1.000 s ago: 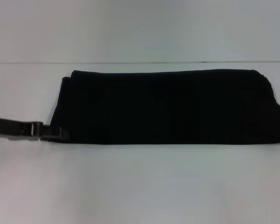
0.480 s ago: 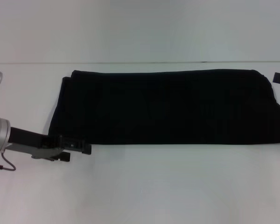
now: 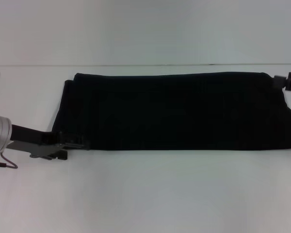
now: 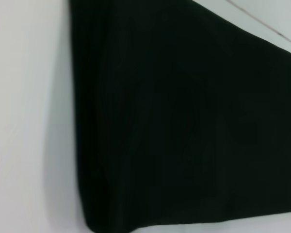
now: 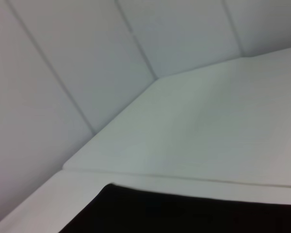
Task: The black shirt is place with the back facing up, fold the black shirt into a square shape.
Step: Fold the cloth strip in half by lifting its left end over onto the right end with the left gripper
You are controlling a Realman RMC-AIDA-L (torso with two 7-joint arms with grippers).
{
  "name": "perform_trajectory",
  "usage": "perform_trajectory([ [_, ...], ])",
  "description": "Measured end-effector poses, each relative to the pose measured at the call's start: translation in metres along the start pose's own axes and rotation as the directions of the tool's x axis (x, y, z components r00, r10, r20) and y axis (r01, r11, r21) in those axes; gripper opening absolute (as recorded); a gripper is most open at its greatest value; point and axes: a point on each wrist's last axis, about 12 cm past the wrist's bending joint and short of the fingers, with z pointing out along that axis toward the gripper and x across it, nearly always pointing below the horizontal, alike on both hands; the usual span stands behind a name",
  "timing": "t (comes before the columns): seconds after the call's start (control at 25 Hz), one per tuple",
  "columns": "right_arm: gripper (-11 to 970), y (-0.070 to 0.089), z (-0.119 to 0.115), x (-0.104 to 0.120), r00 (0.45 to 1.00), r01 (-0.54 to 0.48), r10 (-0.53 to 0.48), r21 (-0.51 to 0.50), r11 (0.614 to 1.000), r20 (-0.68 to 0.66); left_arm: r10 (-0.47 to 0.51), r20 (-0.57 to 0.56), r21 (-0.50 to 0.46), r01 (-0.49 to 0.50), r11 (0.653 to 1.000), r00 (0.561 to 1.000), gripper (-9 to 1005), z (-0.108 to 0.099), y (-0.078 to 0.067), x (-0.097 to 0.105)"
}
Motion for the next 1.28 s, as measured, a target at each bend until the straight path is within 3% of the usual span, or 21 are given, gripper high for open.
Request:
perform_trajectory([
  [0.24, 912, 0.0033, 0.0033, -0.0008, 0.998, 0.049, -0.050, -0.027, 0.998, -0.049, -0.026, 0.007, -0.037, 0.026, 0.999, 1.000, 884, 0.0017, 0.0050, 0.0000],
  [1.28, 906, 0.0025, 0.0027, -0.0052, 0.999, 0.044, -0.044, -0.019, 0.999, -0.016, -0.041, 0.042, -0.094, 0.045, 0.995, 0.998, 883, 0.0039, 0.0100, -0.0056],
])
